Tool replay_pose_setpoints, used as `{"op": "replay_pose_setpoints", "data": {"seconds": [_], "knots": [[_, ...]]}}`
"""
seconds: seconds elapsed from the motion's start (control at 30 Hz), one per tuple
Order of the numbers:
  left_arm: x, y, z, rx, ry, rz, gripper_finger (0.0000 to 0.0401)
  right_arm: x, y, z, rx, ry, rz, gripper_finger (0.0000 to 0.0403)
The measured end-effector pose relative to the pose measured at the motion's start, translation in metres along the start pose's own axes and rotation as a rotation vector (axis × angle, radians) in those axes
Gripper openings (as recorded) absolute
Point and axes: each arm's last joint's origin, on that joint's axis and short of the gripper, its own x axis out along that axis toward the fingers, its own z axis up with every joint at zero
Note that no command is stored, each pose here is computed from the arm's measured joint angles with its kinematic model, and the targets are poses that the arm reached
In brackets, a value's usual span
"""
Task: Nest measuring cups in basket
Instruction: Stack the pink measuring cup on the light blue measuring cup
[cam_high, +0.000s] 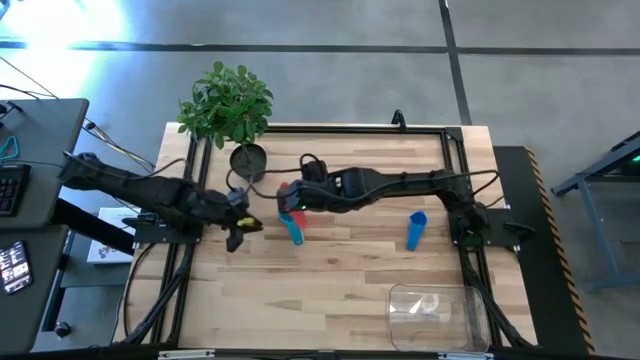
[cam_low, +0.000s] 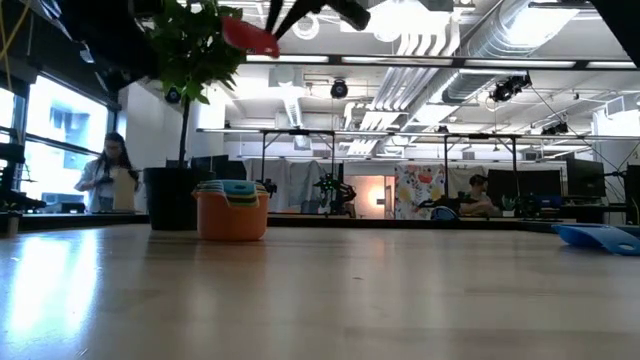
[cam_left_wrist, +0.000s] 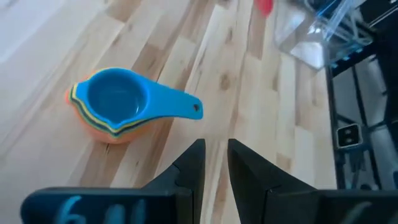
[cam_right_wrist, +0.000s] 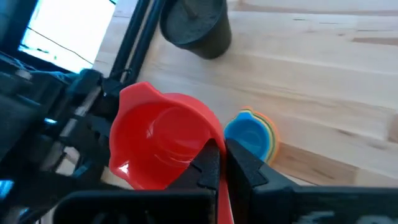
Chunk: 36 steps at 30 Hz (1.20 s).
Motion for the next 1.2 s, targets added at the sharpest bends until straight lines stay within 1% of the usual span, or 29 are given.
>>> {"op": "replay_pose_setpoints", "data": {"seconds": [0.1,0.17,0.27,0.53,0.73,0.93,1.2], "knots": [[-0.009,0.001,0.001,-0.006,-0.037,-0.022,0.0058,0.014,0.004,-0.005,0.009,-0.015,0.014,0.0000],[-0.014,0.002,0.000,-0.006,-0.038,-0.023,0.0058,0.021,0.008,-0.007,0.023,-0.022,0.034,0.0000],[-0.019,0.003,0.000,-0.009,-0.054,-0.034,0.0058,0.032,0.007,-0.006,0.033,-0.019,0.028,0.0000],[-0.026,0.007,-0.003,-0.007,-0.044,-0.027,0.0058,0.070,-0.003,-0.005,0.074,0.071,-0.049,0.0000],[-0.026,0.008,-0.006,-0.005,-0.025,-0.014,0.0058,0.098,-0.011,-0.016,0.088,0.156,-0.111,0.0000],[-0.026,0.009,-0.006,-0.004,-0.022,-0.012,0.0058,0.113,-0.018,-0.026,0.098,0.189,-0.183,0.0000],[-0.026,0.008,-0.006,-0.004,-0.023,-0.012,0.0058,0.123,-0.021,-0.031,0.096,0.190,-0.210,0.0000]]}}
